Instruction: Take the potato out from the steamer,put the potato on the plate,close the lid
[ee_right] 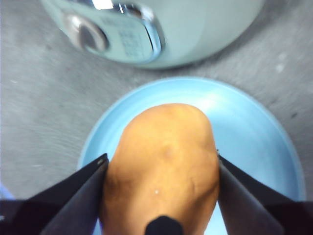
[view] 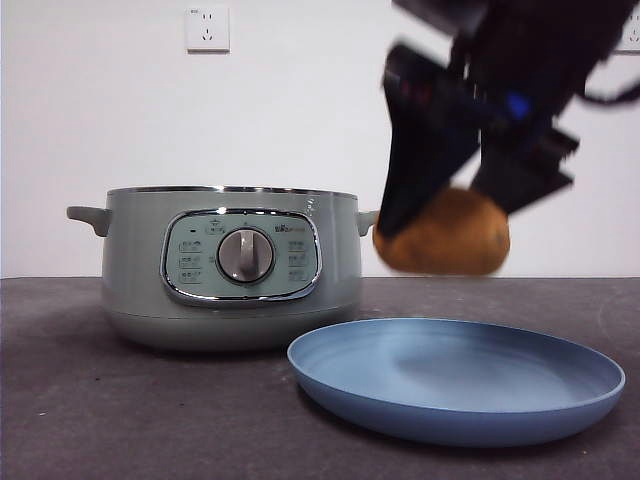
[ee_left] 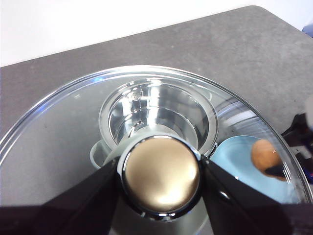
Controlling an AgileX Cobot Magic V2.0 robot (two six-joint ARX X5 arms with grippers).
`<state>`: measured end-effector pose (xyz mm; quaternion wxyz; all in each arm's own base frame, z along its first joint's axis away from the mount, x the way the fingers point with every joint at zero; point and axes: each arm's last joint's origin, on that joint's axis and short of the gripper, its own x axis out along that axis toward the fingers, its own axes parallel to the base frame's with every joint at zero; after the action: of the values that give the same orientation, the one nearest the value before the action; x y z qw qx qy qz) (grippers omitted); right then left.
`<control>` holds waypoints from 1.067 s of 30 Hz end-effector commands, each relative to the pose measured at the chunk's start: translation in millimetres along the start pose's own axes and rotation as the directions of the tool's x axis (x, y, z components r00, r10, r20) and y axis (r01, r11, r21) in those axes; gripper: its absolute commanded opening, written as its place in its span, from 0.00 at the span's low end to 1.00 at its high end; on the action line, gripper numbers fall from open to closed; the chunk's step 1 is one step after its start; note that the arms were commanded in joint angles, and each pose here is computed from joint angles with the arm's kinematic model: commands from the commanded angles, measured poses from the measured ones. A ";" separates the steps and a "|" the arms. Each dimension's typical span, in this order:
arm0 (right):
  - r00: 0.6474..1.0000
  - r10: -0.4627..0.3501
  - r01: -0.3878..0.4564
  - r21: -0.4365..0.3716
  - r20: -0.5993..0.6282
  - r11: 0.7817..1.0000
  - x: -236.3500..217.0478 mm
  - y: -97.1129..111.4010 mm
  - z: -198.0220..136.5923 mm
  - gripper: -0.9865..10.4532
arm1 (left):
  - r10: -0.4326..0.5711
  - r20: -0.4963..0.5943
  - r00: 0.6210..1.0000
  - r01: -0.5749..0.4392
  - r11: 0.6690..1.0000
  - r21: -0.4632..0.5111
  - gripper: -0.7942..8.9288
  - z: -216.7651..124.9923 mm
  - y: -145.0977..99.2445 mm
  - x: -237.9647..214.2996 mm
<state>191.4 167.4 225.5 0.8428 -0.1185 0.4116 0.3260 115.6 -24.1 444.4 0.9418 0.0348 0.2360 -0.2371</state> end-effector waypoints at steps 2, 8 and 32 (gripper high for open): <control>1.000 -0.003 0.003 0.022 -0.013 1.000 20.3 -1.9 -15.5 0.07 | -0.004 0.058 0.998 0.002 1.000 0.029 0.07 4.2 -1.2 -4.4; 0.998 -0.008 0.009 0.024 -0.057 1.000 46.1 -4.2 -26.5 0.07 | -0.004 0.058 0.998 0.002 1.000 0.029 0.07 4.2 -1.2 -4.4; 0.994 -0.066 0.071 0.051 -0.082 0.996 56.3 -9.1 -28.4 0.64 | -0.156 0.040 0.987 0.154 0.987 0.050 0.07 26.3 9.7 57.4</control>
<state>205.9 173.6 162.1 0.8355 -0.1285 0.4521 0.2845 174.3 -43.1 435.7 0.9211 0.0266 0.2401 -0.3053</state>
